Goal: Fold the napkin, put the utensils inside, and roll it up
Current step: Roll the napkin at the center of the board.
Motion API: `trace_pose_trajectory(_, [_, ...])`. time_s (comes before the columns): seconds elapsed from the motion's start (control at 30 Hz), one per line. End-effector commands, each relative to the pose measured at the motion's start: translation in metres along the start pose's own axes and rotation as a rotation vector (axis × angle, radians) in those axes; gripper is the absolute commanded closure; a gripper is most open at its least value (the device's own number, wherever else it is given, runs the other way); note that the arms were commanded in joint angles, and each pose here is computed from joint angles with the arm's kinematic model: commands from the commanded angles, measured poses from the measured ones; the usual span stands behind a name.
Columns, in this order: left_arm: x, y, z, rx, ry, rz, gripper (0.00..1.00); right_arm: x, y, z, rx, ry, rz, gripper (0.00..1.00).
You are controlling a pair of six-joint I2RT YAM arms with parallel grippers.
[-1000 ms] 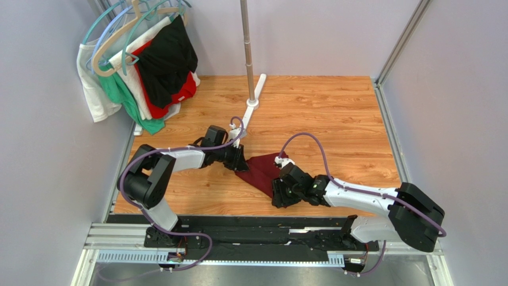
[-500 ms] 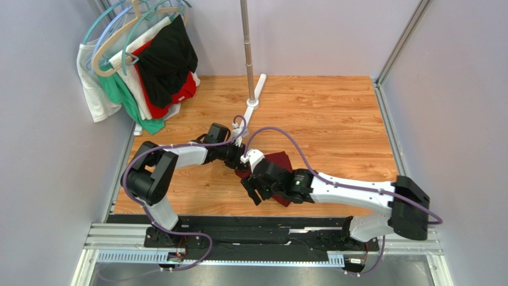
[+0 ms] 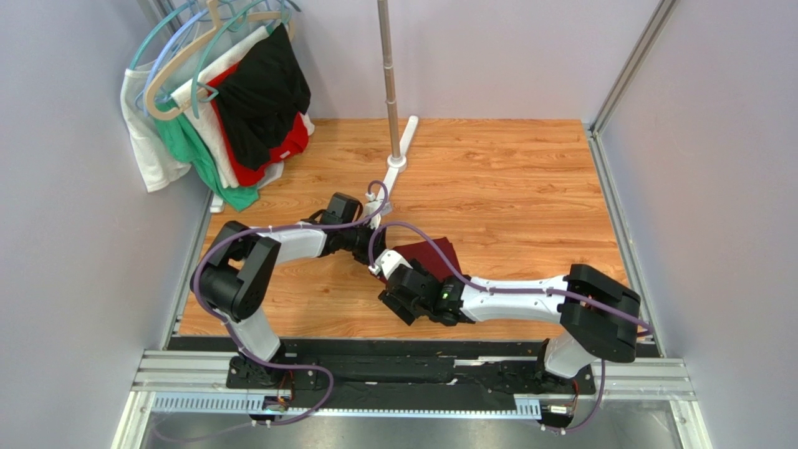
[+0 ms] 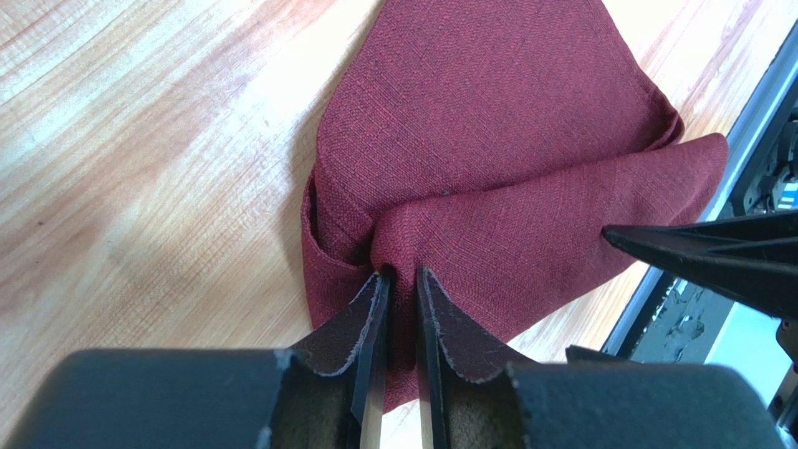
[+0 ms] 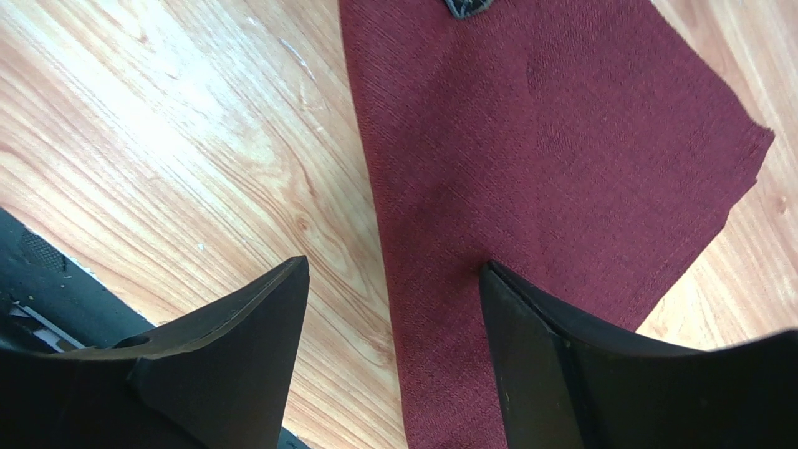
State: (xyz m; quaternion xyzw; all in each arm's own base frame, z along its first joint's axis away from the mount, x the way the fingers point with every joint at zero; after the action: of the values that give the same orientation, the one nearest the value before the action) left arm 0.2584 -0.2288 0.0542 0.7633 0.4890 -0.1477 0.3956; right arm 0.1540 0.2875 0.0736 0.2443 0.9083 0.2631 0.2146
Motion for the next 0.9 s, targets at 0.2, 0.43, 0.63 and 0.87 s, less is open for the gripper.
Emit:
trace_pose_trajectory(0.2, [0.006,-0.009,0.003,0.051,0.020,0.006,0.77,-0.004,0.004,0.008,-0.040,-0.061,-0.058,0.29])
trace_pose_trajectory(0.43, [0.004,-0.009,0.001,0.046,0.015,0.018,0.77,-0.002,-0.012,0.024,0.044,-0.060,-0.053,0.33])
trace_pose_trajectory(0.63, [0.000,-0.007,0.001,0.040,-0.006,0.026,0.77,-0.009,-0.026,0.034,0.100,-0.027,0.008,0.44])
trace_pose_trajectory(0.87, [-0.003,-0.004,-0.002,0.021,-0.006,0.022,0.61,-0.005,-0.043,0.039,0.187,0.038,0.035,0.69])
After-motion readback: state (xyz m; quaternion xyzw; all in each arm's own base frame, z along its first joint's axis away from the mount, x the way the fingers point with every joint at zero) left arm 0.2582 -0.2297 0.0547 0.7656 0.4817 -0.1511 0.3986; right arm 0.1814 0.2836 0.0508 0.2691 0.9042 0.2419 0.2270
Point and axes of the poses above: each gripper's point midway between its finger pads, its own z axis out along the fingers, its own x axis along the line the jaws close on, y = z × x, the point moved 4 cm from there along -z, back along the fingers, and after that the axes turned 8 degrees about -z, right-handed, at the moved point
